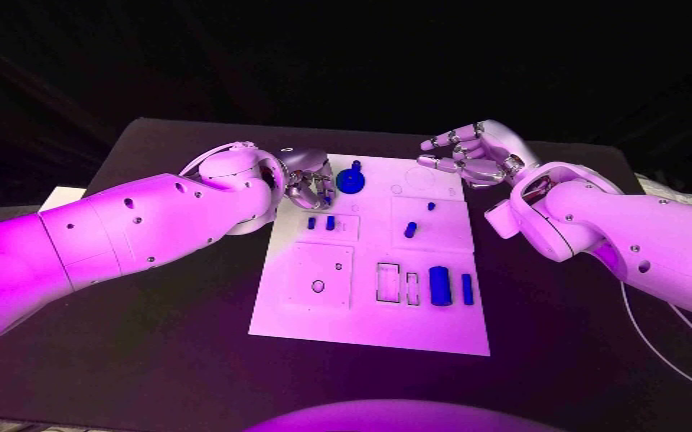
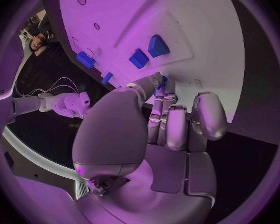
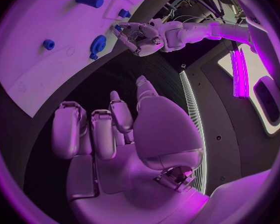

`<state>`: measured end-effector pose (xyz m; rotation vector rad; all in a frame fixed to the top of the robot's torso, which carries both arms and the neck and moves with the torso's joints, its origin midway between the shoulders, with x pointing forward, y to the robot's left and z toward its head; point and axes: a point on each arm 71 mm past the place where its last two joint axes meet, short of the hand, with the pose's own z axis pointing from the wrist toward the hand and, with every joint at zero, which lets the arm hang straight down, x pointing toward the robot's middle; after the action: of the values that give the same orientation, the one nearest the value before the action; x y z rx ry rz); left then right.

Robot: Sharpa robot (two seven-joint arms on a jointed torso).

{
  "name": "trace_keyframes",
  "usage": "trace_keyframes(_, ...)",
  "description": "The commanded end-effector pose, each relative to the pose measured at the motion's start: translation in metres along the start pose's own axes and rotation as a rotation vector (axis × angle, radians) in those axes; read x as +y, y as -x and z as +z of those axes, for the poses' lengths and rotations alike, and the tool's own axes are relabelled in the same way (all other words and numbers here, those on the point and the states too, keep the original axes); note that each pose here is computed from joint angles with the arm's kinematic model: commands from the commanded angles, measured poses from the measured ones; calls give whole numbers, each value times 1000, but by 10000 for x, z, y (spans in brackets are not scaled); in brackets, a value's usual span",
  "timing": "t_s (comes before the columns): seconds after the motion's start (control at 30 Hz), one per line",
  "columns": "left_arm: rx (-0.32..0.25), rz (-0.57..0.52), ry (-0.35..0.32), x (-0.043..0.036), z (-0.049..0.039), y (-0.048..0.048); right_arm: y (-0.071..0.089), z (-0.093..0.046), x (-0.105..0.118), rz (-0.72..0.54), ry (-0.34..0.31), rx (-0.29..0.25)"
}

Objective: Assemble the parts on the task board

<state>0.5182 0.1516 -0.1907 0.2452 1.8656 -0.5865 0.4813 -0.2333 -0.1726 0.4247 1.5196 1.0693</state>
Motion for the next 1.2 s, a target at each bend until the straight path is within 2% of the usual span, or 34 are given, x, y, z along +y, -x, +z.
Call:
trace_keyframes(0.03,35,41,16,10,6,-47,-11,-2,10,0,10,9)
trace_keyframes(0.73,2,19,16,32,-7,-21,-7,-3,3,0,8,11)
trace_keyframes(1.0,-5,16,29,67,-25,-13,3,-4,-1,-2,10,3)
trace_keyframes(1.2,-14,14,40,123,-70,1,16,-3,-23,-6,-1,3)
